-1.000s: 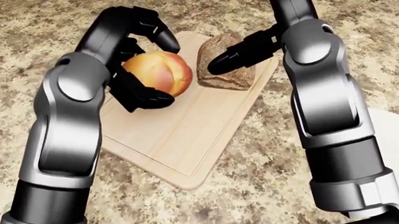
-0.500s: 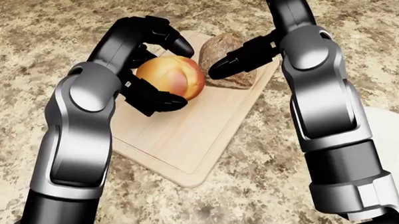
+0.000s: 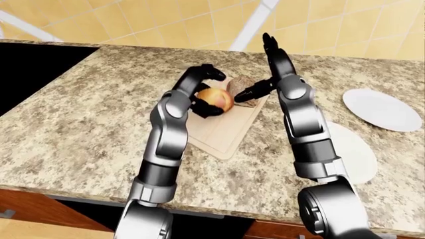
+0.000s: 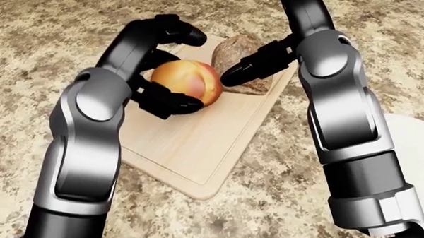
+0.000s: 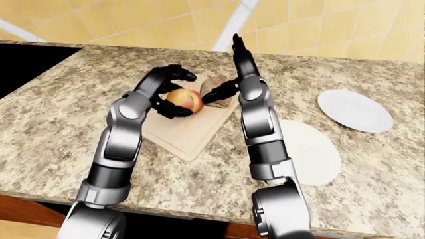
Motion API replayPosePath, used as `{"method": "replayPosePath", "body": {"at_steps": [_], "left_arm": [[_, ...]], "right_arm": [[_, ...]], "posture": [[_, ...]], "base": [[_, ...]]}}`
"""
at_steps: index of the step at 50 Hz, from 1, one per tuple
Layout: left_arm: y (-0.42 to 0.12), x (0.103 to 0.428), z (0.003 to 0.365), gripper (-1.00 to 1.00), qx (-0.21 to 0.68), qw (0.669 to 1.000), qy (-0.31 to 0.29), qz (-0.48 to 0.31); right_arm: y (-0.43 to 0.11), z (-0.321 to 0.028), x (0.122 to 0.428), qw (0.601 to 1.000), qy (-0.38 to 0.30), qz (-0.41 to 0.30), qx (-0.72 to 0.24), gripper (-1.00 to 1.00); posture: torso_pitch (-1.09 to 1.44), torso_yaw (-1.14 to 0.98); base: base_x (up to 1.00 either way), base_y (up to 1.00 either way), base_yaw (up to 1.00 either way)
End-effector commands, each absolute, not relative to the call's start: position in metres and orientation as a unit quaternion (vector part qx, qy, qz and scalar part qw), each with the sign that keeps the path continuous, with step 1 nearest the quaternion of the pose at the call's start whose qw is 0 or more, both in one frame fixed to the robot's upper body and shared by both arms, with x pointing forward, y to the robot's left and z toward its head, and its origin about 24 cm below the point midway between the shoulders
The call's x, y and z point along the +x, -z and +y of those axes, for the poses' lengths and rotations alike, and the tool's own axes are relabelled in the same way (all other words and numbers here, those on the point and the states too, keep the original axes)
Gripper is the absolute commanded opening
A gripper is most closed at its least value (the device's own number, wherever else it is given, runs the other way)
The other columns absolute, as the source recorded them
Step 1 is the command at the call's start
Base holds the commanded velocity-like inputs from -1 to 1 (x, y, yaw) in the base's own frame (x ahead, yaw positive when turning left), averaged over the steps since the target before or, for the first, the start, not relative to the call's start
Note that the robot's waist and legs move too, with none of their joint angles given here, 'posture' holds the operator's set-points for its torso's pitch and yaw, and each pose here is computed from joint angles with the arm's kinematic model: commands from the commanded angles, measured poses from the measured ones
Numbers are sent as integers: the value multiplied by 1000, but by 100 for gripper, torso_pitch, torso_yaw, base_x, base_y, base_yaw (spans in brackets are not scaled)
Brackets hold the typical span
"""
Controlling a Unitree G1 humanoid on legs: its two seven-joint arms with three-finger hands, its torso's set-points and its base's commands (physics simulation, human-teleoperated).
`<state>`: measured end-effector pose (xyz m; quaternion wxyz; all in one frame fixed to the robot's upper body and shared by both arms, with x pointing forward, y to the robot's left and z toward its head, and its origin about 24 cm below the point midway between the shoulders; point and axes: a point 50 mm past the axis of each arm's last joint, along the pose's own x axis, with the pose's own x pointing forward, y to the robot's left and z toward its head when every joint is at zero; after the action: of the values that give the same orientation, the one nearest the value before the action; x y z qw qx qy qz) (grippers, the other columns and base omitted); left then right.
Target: Place all breads on the cutting board.
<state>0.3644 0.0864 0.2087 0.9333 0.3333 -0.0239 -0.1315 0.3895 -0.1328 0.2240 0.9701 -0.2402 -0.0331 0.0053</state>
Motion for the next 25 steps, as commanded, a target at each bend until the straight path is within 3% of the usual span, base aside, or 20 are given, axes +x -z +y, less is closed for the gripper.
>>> {"method": "replayPosePath", "body": {"at_steps": [1, 6, 10, 25], "left_arm": [[-230, 361, 84, 33, 338, 931, 121, -70], [-235, 360, 85, 34, 337, 931, 120, -74], [-247, 355, 89, 58, 336, 931, 115, -83], [-301, 319, 127, 66, 314, 938, 69, -133]], "right_arm": [[-249, -131, 386, 966, 4, -85, -242, 100], [-253, -131, 386, 966, 4, -87, -243, 100], [-259, -133, 385, 966, 7, -90, -243, 100], [-283, -159, 374, 969, 34, -99, -223, 100]], "posture": [[0, 0], [0, 0], [0, 0], [0, 0]], "base": [[0, 0, 0], [0, 0, 0], [0, 0, 0], [0, 0, 0]]}}
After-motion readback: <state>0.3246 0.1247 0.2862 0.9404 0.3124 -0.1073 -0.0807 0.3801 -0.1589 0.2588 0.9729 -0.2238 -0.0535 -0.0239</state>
